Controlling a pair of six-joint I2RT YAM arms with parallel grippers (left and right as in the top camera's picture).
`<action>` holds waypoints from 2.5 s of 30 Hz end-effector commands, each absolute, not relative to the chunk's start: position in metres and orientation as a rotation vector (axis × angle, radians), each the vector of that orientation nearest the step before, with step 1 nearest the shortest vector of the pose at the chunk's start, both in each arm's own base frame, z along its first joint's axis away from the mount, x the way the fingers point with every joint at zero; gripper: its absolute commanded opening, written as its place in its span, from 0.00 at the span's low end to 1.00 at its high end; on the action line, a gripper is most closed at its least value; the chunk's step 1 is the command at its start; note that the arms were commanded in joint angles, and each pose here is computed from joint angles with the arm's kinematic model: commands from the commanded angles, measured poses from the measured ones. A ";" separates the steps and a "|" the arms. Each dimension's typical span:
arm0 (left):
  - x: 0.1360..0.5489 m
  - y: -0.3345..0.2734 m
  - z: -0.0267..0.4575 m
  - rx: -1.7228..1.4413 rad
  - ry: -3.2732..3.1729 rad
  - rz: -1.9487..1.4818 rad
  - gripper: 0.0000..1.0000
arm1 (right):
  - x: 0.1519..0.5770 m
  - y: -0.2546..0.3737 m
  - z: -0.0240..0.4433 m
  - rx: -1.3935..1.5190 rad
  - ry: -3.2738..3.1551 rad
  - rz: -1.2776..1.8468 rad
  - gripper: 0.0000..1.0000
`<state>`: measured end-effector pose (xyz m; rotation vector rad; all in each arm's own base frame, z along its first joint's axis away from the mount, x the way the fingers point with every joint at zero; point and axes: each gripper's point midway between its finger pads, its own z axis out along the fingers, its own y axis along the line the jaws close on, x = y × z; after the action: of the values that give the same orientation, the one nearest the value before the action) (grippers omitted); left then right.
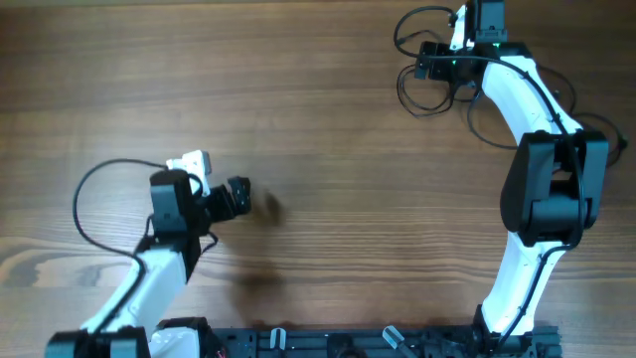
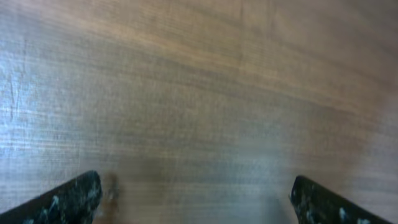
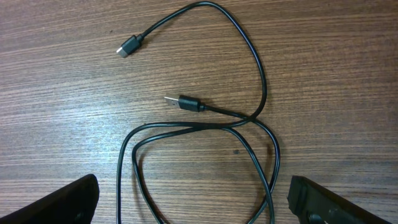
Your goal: Untangle cables
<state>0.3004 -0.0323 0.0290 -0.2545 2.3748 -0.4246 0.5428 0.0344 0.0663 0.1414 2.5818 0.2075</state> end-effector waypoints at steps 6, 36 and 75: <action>0.247 -0.036 0.005 -0.201 2.312 -0.421 1.00 | 0.544 0.030 0.073 0.135 2.566 0.189 1.00; 0.245 -0.019 0.158 -0.007 1.643 -0.198 1.00 | 0.544 0.030 0.073 0.136 2.566 0.189 1.00; 0.246 0.001 0.156 -0.055 1.646 -0.069 1.00 | 0.523 0.114 0.222 -0.078 2.291 0.285 1.00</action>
<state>0.2462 -0.0012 0.1589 -0.0617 1.6441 -0.0943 0.5402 0.0724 0.1219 0.0420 2.4850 0.2354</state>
